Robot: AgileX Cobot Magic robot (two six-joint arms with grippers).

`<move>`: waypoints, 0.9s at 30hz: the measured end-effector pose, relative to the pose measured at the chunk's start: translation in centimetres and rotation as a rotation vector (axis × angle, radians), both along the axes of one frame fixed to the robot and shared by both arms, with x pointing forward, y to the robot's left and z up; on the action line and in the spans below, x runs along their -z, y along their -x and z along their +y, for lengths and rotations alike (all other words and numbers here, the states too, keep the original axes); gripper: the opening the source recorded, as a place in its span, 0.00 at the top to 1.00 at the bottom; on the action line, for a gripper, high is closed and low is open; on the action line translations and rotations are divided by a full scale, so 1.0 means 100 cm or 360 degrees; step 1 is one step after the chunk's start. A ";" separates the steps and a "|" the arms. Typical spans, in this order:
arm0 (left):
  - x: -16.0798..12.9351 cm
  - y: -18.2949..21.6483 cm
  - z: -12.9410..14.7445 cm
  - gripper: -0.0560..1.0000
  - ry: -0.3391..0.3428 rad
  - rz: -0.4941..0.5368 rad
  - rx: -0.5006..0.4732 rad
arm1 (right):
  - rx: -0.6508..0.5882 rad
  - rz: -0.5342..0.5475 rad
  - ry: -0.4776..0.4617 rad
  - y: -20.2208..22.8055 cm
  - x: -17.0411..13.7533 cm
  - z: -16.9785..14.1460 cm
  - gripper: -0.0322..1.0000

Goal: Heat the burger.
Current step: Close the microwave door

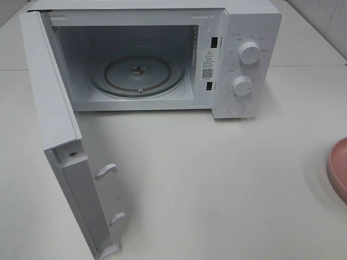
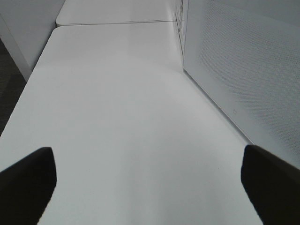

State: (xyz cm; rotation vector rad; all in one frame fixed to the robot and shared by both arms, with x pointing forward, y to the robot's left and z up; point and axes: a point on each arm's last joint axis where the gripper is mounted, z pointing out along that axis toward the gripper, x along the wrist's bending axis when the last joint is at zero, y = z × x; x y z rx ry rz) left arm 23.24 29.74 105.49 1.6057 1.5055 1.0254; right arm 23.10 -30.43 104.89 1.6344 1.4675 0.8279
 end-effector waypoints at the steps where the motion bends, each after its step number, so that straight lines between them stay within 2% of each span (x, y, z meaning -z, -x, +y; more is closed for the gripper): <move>1: 0.000 0.000 0.000 0.00 0.0000 0.0000 0.0000 | 0.0000 0.0000 0.0000 0.000 0.000 0.000 0.23; 27: 0.000 0.000 0.000 0.00 0.0000 0.0000 0.0000 | 0.0000 0.0000 0.0000 0.000 0.000 0.000 0.23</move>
